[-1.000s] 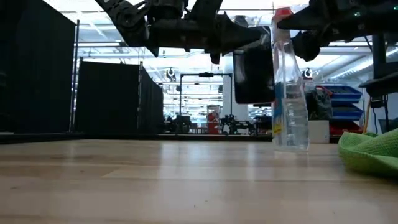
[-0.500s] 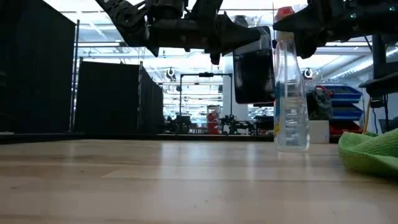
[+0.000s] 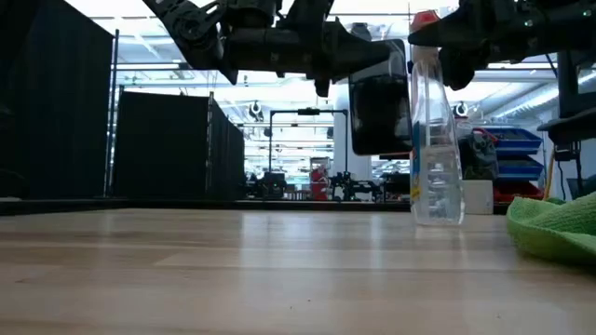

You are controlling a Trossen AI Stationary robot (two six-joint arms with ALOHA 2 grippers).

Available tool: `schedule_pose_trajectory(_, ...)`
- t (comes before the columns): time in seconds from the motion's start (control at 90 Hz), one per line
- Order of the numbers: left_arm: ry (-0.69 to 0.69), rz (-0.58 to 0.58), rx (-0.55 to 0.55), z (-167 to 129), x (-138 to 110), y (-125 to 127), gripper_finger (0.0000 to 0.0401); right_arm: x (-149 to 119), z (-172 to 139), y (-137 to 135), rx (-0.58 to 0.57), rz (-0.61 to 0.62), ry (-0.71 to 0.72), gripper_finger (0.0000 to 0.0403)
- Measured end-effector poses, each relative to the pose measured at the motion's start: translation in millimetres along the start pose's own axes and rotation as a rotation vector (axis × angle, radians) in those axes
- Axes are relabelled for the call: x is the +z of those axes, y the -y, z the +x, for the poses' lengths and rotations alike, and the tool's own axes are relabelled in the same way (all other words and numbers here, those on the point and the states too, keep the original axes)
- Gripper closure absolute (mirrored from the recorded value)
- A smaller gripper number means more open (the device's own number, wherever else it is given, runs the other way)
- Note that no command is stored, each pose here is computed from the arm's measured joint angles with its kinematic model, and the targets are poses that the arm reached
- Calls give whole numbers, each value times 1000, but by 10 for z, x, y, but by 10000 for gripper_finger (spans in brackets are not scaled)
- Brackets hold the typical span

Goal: Apply microfiber cloth
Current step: Spray the front of the cellphone with the cleaning bottle

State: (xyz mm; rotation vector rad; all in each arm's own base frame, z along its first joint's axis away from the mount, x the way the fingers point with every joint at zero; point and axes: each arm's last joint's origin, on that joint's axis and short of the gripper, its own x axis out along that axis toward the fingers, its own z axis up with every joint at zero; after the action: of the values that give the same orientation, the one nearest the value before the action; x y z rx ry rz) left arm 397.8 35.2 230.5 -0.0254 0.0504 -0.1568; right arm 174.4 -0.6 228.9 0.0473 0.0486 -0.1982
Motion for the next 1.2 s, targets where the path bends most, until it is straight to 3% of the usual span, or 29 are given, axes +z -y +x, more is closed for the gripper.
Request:
schedule_pose_trajectory(0.2, -49, 74, 104, -198, 235, -102, 386, 1, 0, -1, 3, 5, 1, 19)
schedule_pose_trajectory(0.356, -16, 126, 205, -357, 472, -379, 386, 2, 0, 0, 0, 16, 2, 19)
schedule_pose_trajectory(0.478, -14, 124, 242, -417, 522, -582, 386, 2, 0, 0, -1, 27, 2, 19)
schedule_pose_trajectory(0.844, -2, 126, 136, -223, 519, -738, 386, 0, -1, -3, 12, 45, -1, 19)
schedule_pose_trajectory(1.033, -88, 85, 57, -167, 425, -596, 386, -1, -22, -1, 22, 43, -11, 19)
schedule_pose_trajectory(1.2, -189, 60, -28, -63, 313, -289, 386, 8, -46, 3, 23, 37, -12, 19)
